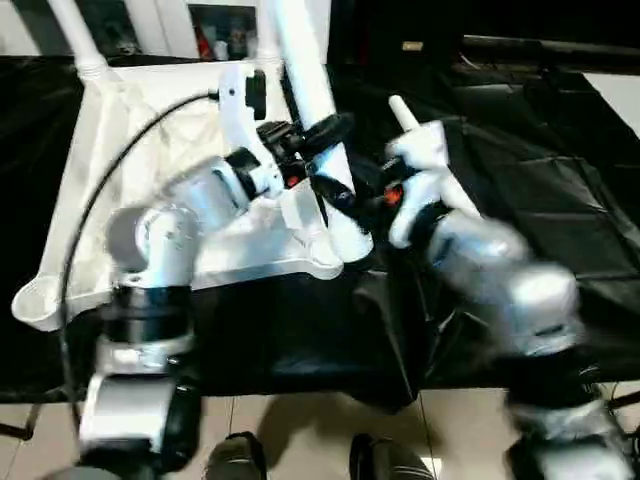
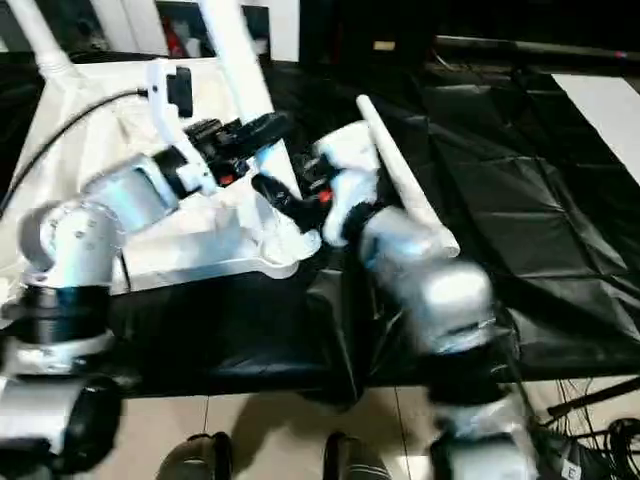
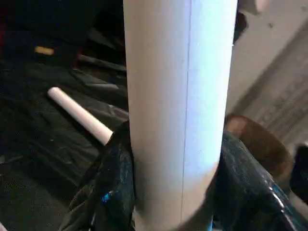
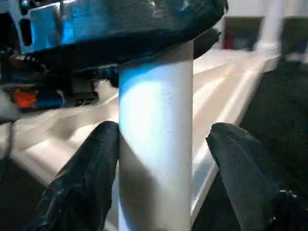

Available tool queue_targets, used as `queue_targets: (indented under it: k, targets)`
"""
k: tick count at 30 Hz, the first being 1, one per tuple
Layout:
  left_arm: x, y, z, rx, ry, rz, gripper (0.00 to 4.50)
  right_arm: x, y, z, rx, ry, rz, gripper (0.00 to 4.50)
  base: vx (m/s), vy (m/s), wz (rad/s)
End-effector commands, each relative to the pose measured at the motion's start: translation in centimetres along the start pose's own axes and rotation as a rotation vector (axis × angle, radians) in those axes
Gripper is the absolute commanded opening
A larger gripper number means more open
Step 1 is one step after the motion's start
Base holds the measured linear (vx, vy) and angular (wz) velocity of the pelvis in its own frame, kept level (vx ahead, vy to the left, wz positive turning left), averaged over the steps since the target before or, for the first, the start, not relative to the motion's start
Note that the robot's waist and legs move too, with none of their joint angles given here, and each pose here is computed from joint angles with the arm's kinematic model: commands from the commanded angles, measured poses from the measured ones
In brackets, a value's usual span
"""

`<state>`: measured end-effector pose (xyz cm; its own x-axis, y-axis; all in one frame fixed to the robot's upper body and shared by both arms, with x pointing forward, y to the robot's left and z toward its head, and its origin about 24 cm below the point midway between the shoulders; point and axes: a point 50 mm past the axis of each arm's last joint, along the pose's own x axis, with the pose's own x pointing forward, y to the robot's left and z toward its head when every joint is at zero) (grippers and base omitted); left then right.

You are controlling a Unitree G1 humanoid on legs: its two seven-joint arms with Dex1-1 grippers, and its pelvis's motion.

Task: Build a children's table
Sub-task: Pick table leg

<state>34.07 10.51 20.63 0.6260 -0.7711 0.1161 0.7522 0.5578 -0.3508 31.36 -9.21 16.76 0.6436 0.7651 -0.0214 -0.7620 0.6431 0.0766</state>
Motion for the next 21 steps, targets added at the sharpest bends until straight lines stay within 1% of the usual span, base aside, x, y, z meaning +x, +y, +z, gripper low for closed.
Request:
queue_targets:
  k: [1,2,3,4,5,7,10,11,12,14,16,18,19,20,21]
  targets:
    - [-0.1,-0.4,0.6,0.021,0.009,-0.058,1.86,-1.1,-0.8,0.2,0.016,0.021,0.002,3.49,0.0,0.0,0.0]
    - [-0.3,-0.6,0.7,0.013,0.03,-0.118,1.86,-1.2,-1.2,0.4,0.022,0.025,-0.005,3.57,0.0,0.0,0.0]
    - [-0.4,-0.8,0.6,0.011,0.046,-0.156,1.86,-1.3,-1.2,0.5,0.016,0.037,0.014,3.61,0.0,0.0,0.0]
    - [-0.6,-1.0,0.6,0.019,0.065,-0.194,1.86,-1.5,-1.2,0.6,0.0,0.057,0.05,3.73,0.0,0.0,0.0]
    - [-0.7,-1.1,0.6,0.026,0.076,-0.22,1.86,-1.6,-1.0,0.8,0.003,0.056,0.089,3.81,0.0,0.0,0.0]
    - [-0.9,-1.1,0.6,0.034,0.083,-0.246,1.86,-1.8,-0.8,1.2,0.051,0.046,0.123,3.89,0.0,0.0,0.0]
    - [-0.9,-0.9,1.0,0.031,0.077,-0.252,1.86,-1.9,-0.7,1.3,0.072,0.067,0.156,4.29,0.0,0.0,0.0]
    - [-1.0,-1.0,1.2,0.025,0.076,-0.282,1.86,-2.0,-0.7,1.3,0.091,0.074,0.162,4.35,0.0,0.0,0.0]
    - [-1.0,-1.0,1.2,0.024,0.077,-0.288,1.86,-2.0,-0.7,1.3,0.095,0.075,0.161,4.35,0.0,0.0,0.0]
    - [-1.1,-1.3,1.4,0.024,0.081,-0.337,1.86,-2.0,-0.7,1.3,0.132,0.081,0.175,4.5,0.0,0.0,0.0]
    - [-1.1,-1.3,1.4,0.037,0.095,-0.357,1.86,-2.1,-0.8,1.3,0.071,0.104,0.187,4.5,0.0,0.0,0.0]
    - [-1.1,-1.3,1.4,0.052,0.104,-0.363,1.86,-2.1,-0.7,1.2,0.063,0.112,0.207,4.5,0.0,0.0,0.0]
    - [-1.1,-1.3,1.4,0.057,0.108,-0.366,1.86,-2.1,-0.6,1.2,0.069,0.117,0.214,4.5,0.0,0.0,0.0]
    - [-1.0,-1.4,1.3,0.067,0.113,-0.375,1.86,-2.2,-0.3,1.1,0.104,0.121,0.259,4.5,0.0,0.0,0.0]
    - [-1.0,-1.5,1.3,0.078,0.112,-0.381,1.86,-2.2,-0.2,1.1,0.116,0.125,0.267,4.5,0.0,0.0,0.0]
